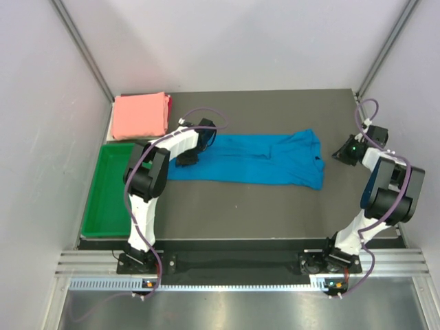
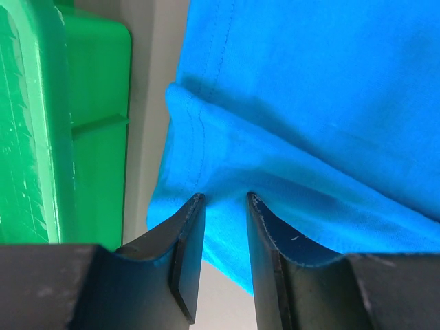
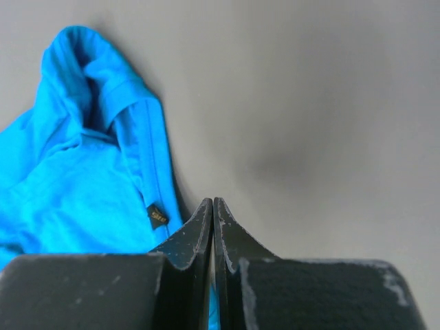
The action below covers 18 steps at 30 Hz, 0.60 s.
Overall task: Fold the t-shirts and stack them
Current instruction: Fold the tshirt
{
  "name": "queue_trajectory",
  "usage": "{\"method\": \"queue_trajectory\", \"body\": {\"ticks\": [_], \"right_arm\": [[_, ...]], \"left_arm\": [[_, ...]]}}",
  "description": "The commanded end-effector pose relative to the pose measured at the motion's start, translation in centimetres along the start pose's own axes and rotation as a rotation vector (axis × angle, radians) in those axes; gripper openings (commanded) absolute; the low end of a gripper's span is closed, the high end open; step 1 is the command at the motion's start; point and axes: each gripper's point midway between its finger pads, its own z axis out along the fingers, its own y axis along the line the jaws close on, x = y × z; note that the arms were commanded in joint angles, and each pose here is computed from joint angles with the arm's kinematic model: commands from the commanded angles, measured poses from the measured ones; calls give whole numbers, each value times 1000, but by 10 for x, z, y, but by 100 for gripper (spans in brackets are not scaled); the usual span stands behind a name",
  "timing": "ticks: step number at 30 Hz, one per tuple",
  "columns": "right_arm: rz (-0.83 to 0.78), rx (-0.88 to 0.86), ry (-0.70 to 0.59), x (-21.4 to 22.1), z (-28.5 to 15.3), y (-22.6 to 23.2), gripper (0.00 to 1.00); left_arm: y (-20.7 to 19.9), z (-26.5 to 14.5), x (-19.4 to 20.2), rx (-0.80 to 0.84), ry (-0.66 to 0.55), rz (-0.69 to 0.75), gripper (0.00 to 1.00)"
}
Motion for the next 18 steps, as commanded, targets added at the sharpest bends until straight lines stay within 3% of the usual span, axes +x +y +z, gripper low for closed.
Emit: {"method": "queue_trajectory", "body": {"ticks": [1,6,14,18], "right_arm": [[-59,100,-92,-13,-5,-4,0],[-49,66,-52,-2,1,2,0],[-28,-170,24,14,-20,31,31],[-13,-181,27,18,-34,35,32]], "left_arm": [[4,31,32,-60,100,25,37],[0,28,31,-31,101,16,36],[-1,21,20,-14,88,20,37],[-4,12,9,9,78,8,37]]}}
